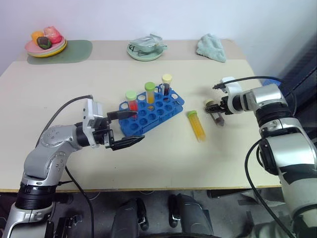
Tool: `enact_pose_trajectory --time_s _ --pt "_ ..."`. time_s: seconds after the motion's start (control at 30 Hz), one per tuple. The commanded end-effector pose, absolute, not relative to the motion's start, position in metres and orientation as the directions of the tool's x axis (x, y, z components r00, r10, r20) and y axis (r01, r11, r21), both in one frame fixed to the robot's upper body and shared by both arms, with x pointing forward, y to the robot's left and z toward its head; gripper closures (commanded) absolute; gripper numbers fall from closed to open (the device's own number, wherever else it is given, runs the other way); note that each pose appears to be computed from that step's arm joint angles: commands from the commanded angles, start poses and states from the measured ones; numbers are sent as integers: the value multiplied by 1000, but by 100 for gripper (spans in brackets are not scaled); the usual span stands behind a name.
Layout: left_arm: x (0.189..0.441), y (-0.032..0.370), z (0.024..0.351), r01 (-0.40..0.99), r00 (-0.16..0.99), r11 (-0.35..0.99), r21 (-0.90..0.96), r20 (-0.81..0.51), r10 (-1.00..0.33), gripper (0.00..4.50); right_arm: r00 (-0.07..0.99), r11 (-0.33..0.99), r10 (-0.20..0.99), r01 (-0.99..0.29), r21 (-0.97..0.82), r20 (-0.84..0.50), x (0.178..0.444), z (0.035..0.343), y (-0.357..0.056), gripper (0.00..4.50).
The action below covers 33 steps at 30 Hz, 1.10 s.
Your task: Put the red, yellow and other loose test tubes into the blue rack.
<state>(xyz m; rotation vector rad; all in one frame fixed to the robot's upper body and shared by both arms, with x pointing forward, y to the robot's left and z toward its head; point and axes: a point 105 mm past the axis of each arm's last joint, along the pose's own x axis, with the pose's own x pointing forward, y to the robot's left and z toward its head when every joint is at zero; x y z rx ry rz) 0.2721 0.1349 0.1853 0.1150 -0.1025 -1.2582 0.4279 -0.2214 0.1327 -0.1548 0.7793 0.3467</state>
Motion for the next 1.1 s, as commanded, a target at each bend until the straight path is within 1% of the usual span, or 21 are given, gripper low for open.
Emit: enact_pose_trajectory --time_s 0.03,0.07,0.1,0.2,0.27,0.4,0.47,0.5,0.53,0.6,0.67,0.8,0.87,0.93,1.03,1.1 --pt "267 132 192 938 289 288 192 22 -957 0 685 917 271 -397 -35 -676 435 148 -212 290" --pt "266 132 192 938 290 288 193 19 -957 0 680 911 280 -411 -35 -678 435 148 -210 342" --pt "266 132 192 938 291 288 194 16 -957 0 677 907 286 -419 -36 -679 435 148 -209 372" --pt "267 133 192 936 295 292 196 15 -955 0 676 888 290 -454 -72 -677 436 148 -207 373" --pt "267 133 192 934 299 296 198 18 -954 0 678 859 308 -500 -112 -667 436 153 -205 373" --pt "266 134 193 933 303 301 199 18 -953 0 661 765 438 -630 -133 -609 428 175 -189 373" --pt "266 134 193 932 306 303 199 16 -952 0 650 706 549 -697 -124 -525 419 194 -173 373" --pt "266 134 193 932 307 304 199 16 -952 0 647 687 584 -715 -126 -489 414 202 -167 373" --pt "266 135 193 931 308 305 200 16 -951 0 657 680 598 -719 -145 -459 411 207 -162 373" --pt "267 134 194 931 309 306 200 17 -951 0 697 675 631 -710 -202 -340 405 222 -149 373" --pt "267 134 194 930 311 308 201 17 -950 0 707 674 657 -706 -217 -260 397 230 -137 373" --pt "268 135 195 928 314 311 204 19 -949 0 683 675 728 -730 -109 -62 382 245 -113 373" --pt "271 137 197 924 322 321 209 31 -946 0 678 681 733 -729 -69 61 377 248 -99 373" --pt "272 138 198 920 329 328 216 31 -944 0 701 707 698 -707 14 146 380 246 -92 373" --pt "273 140 198 918 334 334 213 33 -942 0 668 655 650 -735 178 363 379 255 -76 373" --pt "272 141 198 919 334 332 214 27 -942 0 657 635 609 -740 224 444 380 258 -73 373"
